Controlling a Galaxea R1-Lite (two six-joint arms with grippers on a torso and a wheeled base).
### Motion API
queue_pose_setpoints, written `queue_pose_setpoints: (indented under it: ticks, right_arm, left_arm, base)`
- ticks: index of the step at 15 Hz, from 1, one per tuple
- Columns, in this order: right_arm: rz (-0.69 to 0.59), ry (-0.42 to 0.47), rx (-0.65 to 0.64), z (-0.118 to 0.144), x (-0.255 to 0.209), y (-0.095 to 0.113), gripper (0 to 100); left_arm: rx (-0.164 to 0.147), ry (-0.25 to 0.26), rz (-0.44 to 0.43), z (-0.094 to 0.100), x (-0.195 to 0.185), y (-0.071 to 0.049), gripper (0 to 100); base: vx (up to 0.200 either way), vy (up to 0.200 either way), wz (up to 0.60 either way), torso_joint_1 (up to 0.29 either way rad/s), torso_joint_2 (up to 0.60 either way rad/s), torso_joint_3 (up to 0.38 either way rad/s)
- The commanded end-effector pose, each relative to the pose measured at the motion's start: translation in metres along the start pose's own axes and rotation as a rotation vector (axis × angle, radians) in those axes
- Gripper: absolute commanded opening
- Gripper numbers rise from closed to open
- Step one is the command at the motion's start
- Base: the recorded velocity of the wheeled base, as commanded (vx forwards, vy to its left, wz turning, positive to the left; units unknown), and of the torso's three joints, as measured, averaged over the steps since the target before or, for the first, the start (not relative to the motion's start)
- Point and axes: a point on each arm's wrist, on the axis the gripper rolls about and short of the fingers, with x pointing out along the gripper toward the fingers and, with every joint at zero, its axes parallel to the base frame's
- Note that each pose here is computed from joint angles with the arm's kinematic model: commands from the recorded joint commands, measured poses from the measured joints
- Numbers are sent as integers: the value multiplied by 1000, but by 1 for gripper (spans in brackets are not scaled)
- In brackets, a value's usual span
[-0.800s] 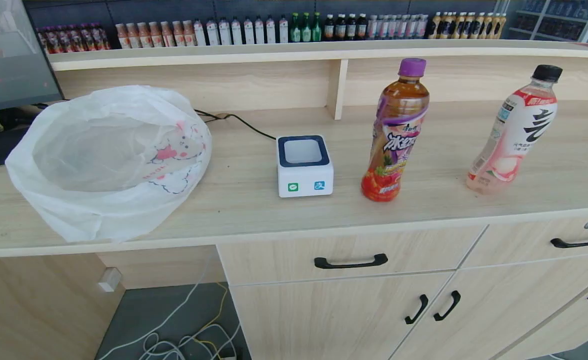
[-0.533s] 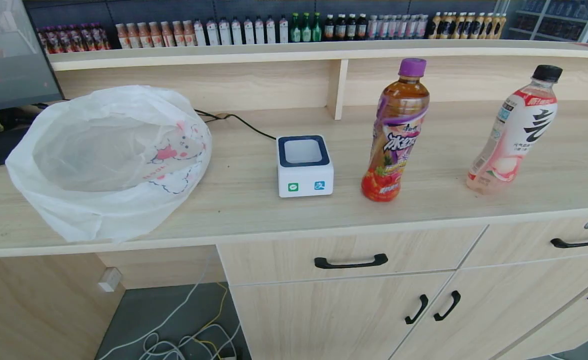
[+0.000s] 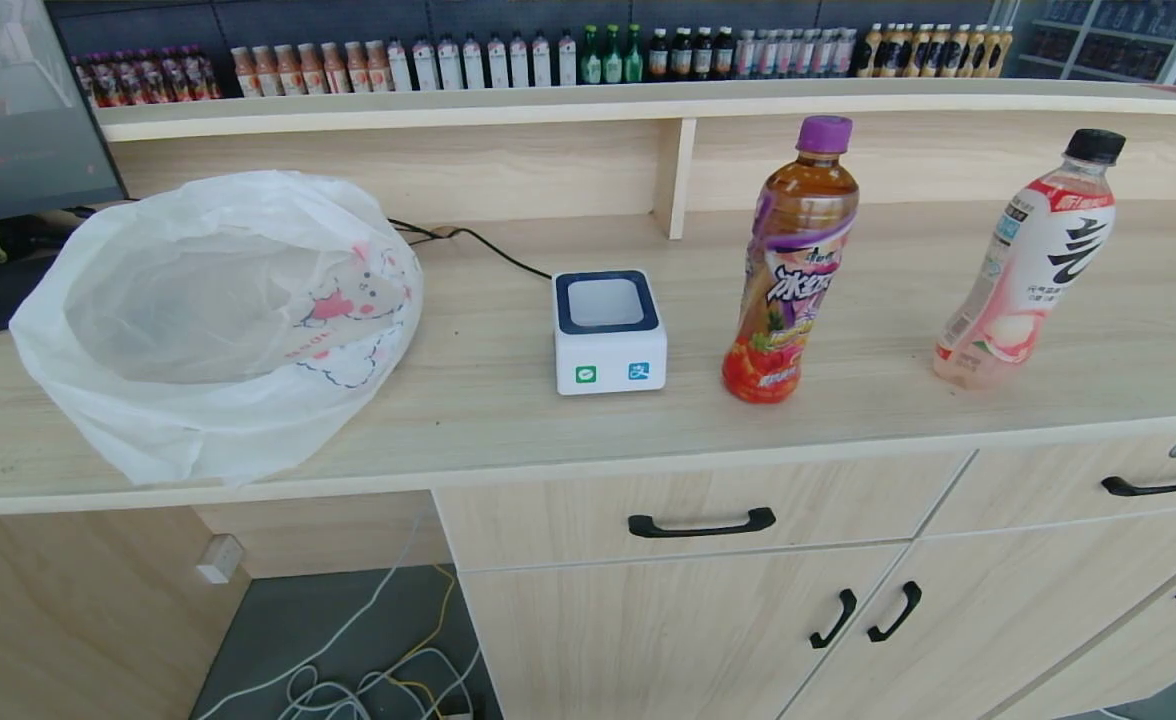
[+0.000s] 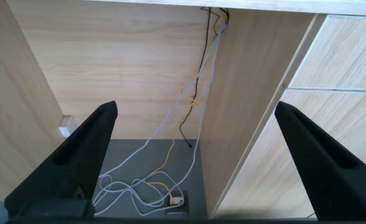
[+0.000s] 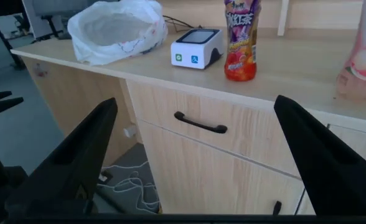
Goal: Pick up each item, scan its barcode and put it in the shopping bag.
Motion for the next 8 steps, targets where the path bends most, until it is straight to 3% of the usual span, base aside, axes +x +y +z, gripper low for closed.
queue_pose_setpoints:
  ticks: [1,8]
  right_arm:
    - [28,56,16,-7,7,-1,100]
    - [52,144,-143,-12,32,-5,100]
  left_arm:
    - [0,0,0,0,0,0,100]
    - [0,0,0,0,0,0,100]
  base:
    - [0,0,0,0,0,0]
    - [0,0,0,0,0,0]
